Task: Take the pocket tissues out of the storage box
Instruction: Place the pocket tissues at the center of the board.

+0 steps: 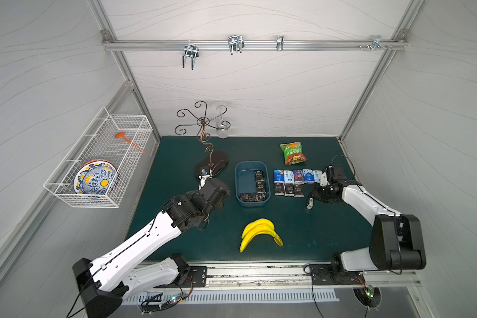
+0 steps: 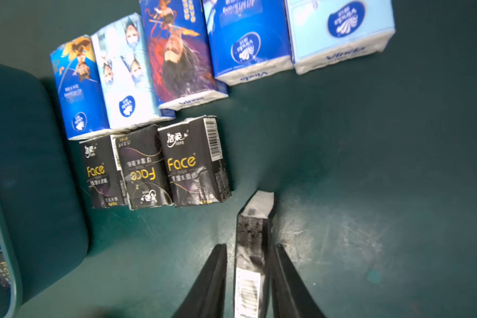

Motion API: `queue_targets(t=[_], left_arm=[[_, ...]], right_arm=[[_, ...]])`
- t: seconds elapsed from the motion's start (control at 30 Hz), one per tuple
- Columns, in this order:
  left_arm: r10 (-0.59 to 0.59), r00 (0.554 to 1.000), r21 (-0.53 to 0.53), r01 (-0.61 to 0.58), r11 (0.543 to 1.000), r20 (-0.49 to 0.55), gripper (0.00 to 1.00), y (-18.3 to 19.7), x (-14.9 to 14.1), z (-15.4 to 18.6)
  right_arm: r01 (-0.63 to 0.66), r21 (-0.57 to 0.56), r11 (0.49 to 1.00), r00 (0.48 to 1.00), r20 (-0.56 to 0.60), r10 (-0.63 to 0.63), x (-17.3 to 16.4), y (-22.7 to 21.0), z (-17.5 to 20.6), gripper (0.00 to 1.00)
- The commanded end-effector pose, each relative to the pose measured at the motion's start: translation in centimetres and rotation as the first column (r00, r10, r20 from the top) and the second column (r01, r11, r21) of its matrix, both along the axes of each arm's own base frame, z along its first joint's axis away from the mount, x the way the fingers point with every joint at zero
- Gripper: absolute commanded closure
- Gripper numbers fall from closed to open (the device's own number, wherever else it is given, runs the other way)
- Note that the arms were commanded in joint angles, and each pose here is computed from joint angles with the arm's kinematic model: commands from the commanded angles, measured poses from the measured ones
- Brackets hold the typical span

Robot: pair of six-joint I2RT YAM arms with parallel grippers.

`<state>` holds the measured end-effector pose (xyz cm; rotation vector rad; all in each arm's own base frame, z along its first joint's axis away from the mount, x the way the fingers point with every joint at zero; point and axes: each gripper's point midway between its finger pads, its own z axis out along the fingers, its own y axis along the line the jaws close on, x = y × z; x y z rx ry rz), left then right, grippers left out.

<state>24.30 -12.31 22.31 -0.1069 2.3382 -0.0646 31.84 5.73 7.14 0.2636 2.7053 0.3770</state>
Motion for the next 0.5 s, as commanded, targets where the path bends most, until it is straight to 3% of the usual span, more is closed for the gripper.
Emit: queue_targets(t=[0.0,0.37,0.47], left_arm=[[-0.006,0.998,-0.068,0.01,0.998,0.069,0.57,-0.7,0.6,2.8],[-0.009,0.998,-0.078,0.014,0.997,0.067,0.57,-0.9,0.5,3.0],[-0.008,0.998,-0.08,0.013,0.997,0.065,0.57,-0.9,0.5,2.9]], right_arm=[[-0.008,-0.003,1.0,1.0,-0.027,0.008,-0.6,0.1,-0.5,0.66],[-0.029,-0.027,0.999,0.997,-0.077,0.026,-1.0,0.3,-2.6,0.76],[-0.044,-0.06,0.997,0.997,-0.067,0.04,-0.9,0.8,-2.2,0.72]])
